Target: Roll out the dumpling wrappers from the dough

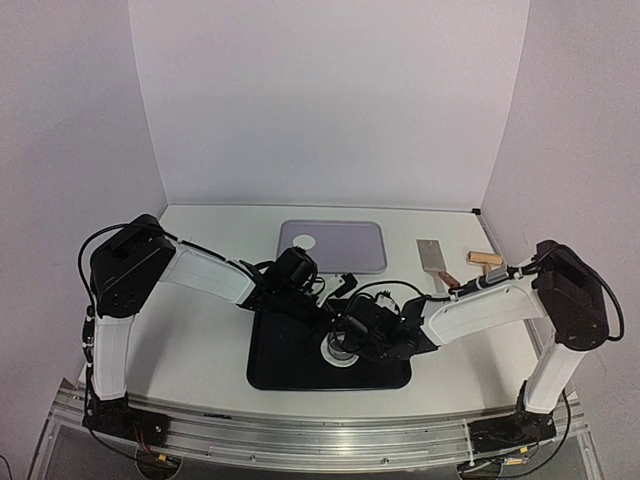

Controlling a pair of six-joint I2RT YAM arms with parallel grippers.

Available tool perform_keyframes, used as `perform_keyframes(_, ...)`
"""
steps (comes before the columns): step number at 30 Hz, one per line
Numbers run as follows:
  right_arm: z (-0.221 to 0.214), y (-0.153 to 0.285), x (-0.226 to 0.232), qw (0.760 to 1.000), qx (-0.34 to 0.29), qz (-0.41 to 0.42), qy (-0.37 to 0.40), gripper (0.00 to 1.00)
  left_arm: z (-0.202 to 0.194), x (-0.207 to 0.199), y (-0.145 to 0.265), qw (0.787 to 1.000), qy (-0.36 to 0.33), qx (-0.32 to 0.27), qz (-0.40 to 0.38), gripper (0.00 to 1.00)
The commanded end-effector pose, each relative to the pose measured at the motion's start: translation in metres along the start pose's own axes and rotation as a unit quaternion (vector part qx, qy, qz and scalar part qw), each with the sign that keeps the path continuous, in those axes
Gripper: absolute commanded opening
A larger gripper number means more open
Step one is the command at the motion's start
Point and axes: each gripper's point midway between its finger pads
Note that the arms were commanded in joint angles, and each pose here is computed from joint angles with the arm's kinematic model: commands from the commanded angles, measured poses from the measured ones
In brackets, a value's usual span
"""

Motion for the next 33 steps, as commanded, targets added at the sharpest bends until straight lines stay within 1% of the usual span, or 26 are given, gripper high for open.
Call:
perform_keyframes(1, -0.038, -0.014, -0.101, 0.983, 0.088, -0.153, -0.048, 0.00, -0.159, -0.020, -0.016, 0.971, 0.086, 0.221, -0.041, 0.00)
perform_keyframes(6, -0.040, -0.012, -0.110, 0.981, 0.092, -0.160, -0.065, 0.00, -0.166, -0.022, -0.019, 0.970, 0.083, 0.225, -0.045, 0.00)
perform_keyframes(10, -0.036, -0.020, -0.095, 0.985, 0.083, -0.147, -0.031, 0.00, -0.172, -0.019, -0.017, 0.969, 0.075, 0.234, -0.035, 0.00)
perform_keyframes(12, -0.033, -0.028, -0.092, 0.986, 0.077, -0.148, -0.004, 0.00, -0.173, -0.019, -0.016, 0.967, 0.085, 0.238, -0.029, 0.00)
perform_keyframes(14, -0.030, -0.035, -0.099, 0.983, 0.074, -0.160, 0.042, 0.00, -0.183, -0.029, -0.012, 0.960, 0.105, 0.256, -0.039, 0.00)
perform_keyframes(18, -0.027, -0.050, -0.117, 0.971, 0.098, -0.186, 0.116, 0.00, -0.207, -0.051, -0.002, 0.938, 0.185, 0.290, -0.047, 0.00)
perform_keyframes(21, -0.020, -0.053, -0.113, 0.963, 0.103, -0.182, 0.172, 0.00, -0.223, -0.065, 0.005, 0.923, 0.229, 0.304, -0.057, 0.00)
perform_keyframes(23, -0.012, -0.053, -0.108, 0.960, 0.095, -0.176, 0.197, 0.00, -0.222, -0.071, 0.007, 0.922, 0.234, 0.301, -0.065, 0.00)
perform_keyframes(26, 0.001, -0.052, -0.099, 0.955, 0.083, -0.165, 0.233, 0.00, -0.213, -0.077, 0.008, 0.928, 0.223, 0.287, -0.082, 0.00)
perform_keyframes(30, 0.009, -0.049, -0.080, 0.944, 0.079, -0.136, 0.292, 0.00, -0.206, -0.082, 0.008, 0.930, 0.217, 0.276, -0.105, 0.00)
perform_keyframes(33, 0.013, -0.046, -0.074, 0.946, 0.074, -0.117, 0.294, 0.00, -0.206, -0.084, 0.006, 0.931, 0.215, 0.272, -0.113, 0.00)
Point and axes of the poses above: each gripper's point midway between its finger pads, its own y axis back along the fingers, its own x axis along the line the jaws close on, z = x × y, and after that the axes turned 14 degrees about -y, right-handed
